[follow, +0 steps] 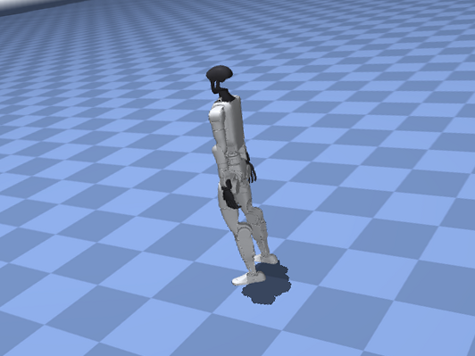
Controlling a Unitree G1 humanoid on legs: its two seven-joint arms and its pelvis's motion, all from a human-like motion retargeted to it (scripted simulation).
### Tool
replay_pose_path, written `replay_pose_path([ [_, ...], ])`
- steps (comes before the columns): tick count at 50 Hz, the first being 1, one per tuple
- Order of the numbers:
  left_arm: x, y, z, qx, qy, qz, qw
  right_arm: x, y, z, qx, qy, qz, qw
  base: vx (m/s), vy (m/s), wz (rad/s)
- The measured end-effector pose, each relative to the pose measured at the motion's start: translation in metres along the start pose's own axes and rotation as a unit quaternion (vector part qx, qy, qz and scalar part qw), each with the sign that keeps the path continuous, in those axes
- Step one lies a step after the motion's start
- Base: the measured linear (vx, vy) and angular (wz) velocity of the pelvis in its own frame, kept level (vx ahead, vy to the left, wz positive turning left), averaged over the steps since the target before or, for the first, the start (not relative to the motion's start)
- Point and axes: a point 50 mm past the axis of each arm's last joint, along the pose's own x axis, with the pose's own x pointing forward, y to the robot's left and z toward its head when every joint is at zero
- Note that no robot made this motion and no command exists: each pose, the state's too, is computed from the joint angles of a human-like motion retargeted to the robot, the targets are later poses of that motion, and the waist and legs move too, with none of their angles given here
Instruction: In place motions
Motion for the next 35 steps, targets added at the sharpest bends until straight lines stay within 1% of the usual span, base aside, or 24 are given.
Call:
replay_pose_path([
  [10,0.000,-0.005,-0.021,0.037,0.036,0.010,0.999,0.001,0.008,-0.004,-0.033,0.005,0.013,0.999,0.00,-0.03,0.36],
  [22,0.000,-0.001,-0.014,0.052,0.030,0.012,0.998,0.002,0.011,0.002,-0.096,-0.001,0.012,0.995,0.00,-0.01,-0.06],
  [35,0.000,-0.002,-0.011,0.042,0.024,0.010,0.999,0.001,0.010,0.006,-0.063,-0.010,0.015,0.998,0.00,0.00,0.00],
])
